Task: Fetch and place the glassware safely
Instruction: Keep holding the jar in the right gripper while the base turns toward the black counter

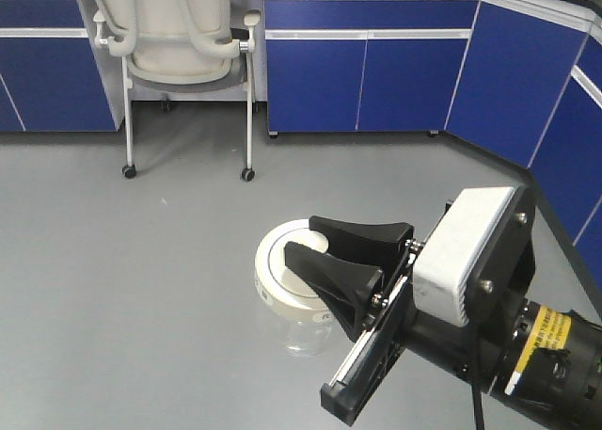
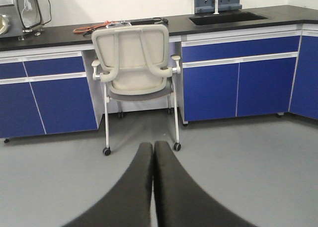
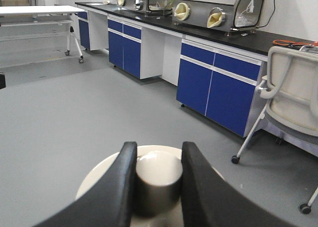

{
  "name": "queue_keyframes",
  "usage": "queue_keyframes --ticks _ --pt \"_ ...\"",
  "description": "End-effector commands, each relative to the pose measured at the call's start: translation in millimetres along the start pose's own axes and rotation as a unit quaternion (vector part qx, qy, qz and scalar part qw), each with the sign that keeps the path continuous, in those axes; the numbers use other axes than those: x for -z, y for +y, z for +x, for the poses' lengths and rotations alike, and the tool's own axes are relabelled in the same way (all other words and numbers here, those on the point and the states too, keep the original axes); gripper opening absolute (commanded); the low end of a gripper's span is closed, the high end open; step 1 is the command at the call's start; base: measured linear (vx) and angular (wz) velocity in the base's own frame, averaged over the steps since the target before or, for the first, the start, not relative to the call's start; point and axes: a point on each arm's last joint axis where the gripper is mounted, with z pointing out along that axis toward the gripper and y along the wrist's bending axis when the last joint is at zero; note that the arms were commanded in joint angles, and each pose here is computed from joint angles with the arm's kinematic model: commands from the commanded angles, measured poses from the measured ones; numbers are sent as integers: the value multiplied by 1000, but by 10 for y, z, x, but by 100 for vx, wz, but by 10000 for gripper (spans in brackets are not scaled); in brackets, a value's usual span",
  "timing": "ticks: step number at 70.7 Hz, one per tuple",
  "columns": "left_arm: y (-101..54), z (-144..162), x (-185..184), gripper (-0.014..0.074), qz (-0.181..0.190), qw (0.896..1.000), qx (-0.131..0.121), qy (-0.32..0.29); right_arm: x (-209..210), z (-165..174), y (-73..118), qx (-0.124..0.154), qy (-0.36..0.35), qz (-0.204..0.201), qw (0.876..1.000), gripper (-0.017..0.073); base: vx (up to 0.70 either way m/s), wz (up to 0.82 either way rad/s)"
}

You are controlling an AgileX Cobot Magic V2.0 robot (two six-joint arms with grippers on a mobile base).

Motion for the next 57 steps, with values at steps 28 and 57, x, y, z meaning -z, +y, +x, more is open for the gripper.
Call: queue_keyframes --ticks 28,57 --pt "-5 -140 15 -7 5 999 7 -43 31 -250 0 4 -80 -4 997 -3 47 -3" --pt "-5 -140 15 -7 5 999 7 -43 31 -250 0 4 -79 -4 997 -3 32 -46"
